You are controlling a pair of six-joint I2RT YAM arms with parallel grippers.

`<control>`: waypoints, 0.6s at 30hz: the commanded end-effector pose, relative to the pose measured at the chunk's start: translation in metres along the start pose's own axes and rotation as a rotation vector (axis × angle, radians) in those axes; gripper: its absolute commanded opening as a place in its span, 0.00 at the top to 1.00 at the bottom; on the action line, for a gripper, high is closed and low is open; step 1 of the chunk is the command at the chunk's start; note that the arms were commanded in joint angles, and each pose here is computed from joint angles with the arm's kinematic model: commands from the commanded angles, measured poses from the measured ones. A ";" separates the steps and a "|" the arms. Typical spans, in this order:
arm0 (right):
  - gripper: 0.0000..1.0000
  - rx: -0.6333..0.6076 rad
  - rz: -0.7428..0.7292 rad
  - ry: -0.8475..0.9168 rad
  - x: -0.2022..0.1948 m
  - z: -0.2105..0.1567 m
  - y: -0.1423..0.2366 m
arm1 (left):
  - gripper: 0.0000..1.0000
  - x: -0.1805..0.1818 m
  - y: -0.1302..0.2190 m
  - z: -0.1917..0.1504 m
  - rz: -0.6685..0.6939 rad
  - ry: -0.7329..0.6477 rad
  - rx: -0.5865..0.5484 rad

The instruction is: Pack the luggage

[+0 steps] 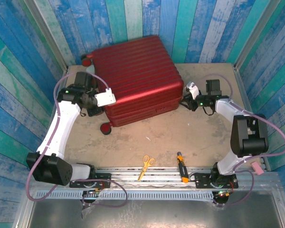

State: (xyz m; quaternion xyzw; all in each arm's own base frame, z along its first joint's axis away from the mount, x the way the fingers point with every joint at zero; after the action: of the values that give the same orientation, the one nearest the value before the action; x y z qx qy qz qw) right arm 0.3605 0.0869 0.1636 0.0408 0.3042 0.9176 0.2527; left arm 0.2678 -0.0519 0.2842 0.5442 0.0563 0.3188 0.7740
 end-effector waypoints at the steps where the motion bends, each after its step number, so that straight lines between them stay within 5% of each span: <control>1: 0.67 0.028 -0.034 0.001 -0.009 0.001 -0.003 | 1.00 -0.017 -0.024 -0.016 -0.123 0.042 0.084; 15: 0.99 0.072 -0.116 -0.049 -0.023 -0.002 -0.001 | 1.00 -0.021 -0.025 -0.017 -0.122 0.024 0.081; 18: 0.99 0.050 -0.109 -0.042 -0.021 0.000 0.000 | 1.00 -0.023 -0.026 -0.016 -0.127 0.022 0.076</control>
State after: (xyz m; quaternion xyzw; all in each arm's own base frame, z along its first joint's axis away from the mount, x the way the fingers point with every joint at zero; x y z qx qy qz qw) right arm 0.3674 0.0810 0.1596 0.0608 0.3303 0.8984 0.2829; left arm 0.2677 -0.0554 0.2812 0.5380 0.0437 0.3198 0.7787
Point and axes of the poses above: each hand's point on the last joint's axis, 136 mm out from that joint toward the fingers, its own y axis back along the fingers, its own x axis along the line the jaws close on, z = x × y, the point moved 8 cm from there along y, back along the fingers, and after that the axes turned 15 degrees about y, right-handed, at the moved point
